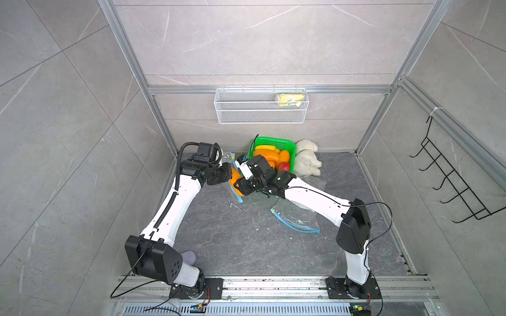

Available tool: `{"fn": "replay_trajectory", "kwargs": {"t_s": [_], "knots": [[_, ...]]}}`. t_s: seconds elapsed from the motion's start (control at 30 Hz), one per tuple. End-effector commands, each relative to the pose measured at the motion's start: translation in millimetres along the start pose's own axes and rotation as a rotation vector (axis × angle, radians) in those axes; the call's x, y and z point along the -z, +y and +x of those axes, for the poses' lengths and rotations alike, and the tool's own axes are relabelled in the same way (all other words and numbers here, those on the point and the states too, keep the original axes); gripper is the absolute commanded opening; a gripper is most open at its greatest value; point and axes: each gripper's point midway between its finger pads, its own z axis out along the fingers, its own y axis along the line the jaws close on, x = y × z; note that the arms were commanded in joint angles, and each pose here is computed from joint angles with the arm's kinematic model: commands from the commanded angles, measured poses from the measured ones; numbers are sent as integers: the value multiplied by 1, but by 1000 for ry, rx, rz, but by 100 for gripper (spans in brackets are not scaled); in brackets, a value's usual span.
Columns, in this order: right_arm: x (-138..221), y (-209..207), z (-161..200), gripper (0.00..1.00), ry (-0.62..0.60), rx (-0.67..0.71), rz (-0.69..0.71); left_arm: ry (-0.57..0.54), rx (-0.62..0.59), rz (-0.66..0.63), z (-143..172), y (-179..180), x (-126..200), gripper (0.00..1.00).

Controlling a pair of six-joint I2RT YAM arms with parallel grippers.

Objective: Place the mango in a zip-top bag and seal the zipper
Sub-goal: Place the mango in the zipper food storage bag.

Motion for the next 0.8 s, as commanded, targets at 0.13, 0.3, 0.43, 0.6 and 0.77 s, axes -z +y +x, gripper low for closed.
{"fn": "replay_trajectory", "kwargs": {"t_s": [0.13, 0.3, 0.43, 0.6, 0.77], "knots": [[-3, 15, -31, 12, -123, -50, -78, -56, -7, 71, -7, -16, 22, 0], [4, -2, -63, 12, -213, -179, -52, -53, -11, 127, -1, -24, 30, 0], [15, -2, -87, 12, -316, -259, -71, -27, -3, 150, 8, -25, 25, 0], [3, -11, -90, 16, -353, -332, -66, -41, 25, 255, 11, -42, 34, 0], [-11, -4, -73, 54, -244, -284, -86, -92, 45, 203, 6, -33, 45, 0]]}}
